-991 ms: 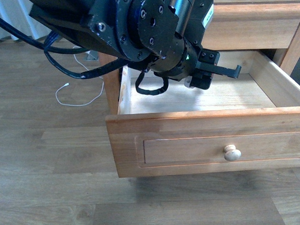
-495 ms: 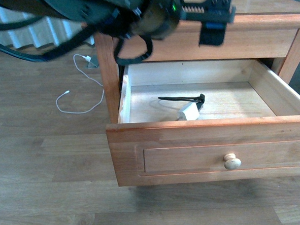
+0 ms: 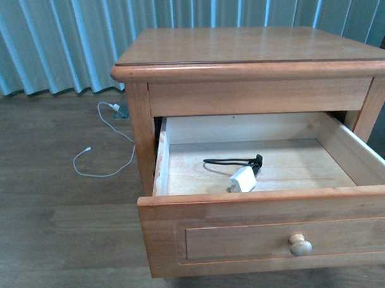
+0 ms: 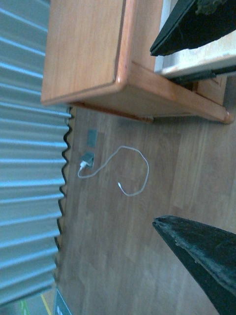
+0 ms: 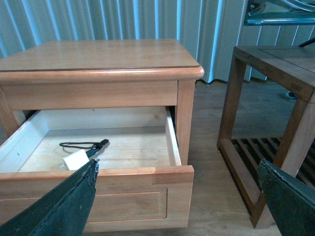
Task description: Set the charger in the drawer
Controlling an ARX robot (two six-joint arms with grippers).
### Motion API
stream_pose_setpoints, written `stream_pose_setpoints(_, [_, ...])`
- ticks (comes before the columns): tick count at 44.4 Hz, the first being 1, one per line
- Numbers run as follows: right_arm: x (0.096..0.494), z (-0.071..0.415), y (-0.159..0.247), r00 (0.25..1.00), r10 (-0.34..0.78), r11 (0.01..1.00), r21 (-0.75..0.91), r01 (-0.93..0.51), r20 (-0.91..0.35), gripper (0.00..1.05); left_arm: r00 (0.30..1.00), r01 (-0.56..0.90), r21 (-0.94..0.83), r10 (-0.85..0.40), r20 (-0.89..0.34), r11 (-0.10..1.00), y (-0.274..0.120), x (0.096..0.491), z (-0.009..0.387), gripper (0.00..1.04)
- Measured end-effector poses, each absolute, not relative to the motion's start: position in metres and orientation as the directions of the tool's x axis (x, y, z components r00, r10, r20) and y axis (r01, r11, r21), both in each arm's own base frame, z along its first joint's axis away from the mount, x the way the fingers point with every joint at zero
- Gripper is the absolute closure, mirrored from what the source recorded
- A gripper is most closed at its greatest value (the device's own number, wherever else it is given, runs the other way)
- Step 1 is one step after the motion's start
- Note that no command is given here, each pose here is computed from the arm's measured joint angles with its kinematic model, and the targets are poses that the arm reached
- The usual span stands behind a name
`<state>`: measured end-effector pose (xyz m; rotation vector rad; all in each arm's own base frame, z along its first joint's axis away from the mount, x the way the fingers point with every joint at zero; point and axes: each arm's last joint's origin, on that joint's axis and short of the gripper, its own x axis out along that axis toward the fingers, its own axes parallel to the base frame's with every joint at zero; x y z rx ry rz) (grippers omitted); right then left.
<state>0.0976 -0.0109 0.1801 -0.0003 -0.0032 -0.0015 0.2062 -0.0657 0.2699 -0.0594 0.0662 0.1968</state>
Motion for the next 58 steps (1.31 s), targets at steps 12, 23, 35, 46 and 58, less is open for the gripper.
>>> stream_pose_setpoints(12, [0.098, 0.180, -0.011, 1.000, -0.002, 1.000, 0.000, 0.002, 0.003, 0.08, 0.925, -0.376, -0.148, 0.361, -0.117, 0.915, -0.024, 0.146, 0.232, 0.06])
stream_pose_setpoints(23, [0.098, 0.180, -0.011, 1.000, -0.002, 1.000, 0.000, 0.002, 0.003, 0.08, 0.934, -0.354, -0.168, 0.340, -0.108, 0.920, -0.023, 0.145, 0.233, 0.07])
stream_pose_setpoints(35, [0.098, 0.180, -0.011, 1.000, -0.002, 1.000, 0.000, 0.002, 0.003, 0.08, 1.000, 0.006, -0.025, -0.006, -0.007, 1.000, -0.013, 0.132, 0.205, 0.62])
stream_pose_setpoints(46, [0.098, 0.180, -0.011, 1.000, -0.002, 1.000, 0.000, 0.002, 0.003, 0.08, 1.000, 0.002, -0.010, -0.002, -0.002, 1.000, 0.000, 0.122, 0.189, 1.01])
stream_pose_setpoints(58, [0.098, 0.180, -0.011, 1.000, -0.002, 1.000, 0.000, 0.002, 0.003, 0.08, 1.000, 0.002, -0.008, -0.002, -0.001, 1.000, 0.000, 0.115, 0.179, 1.01])
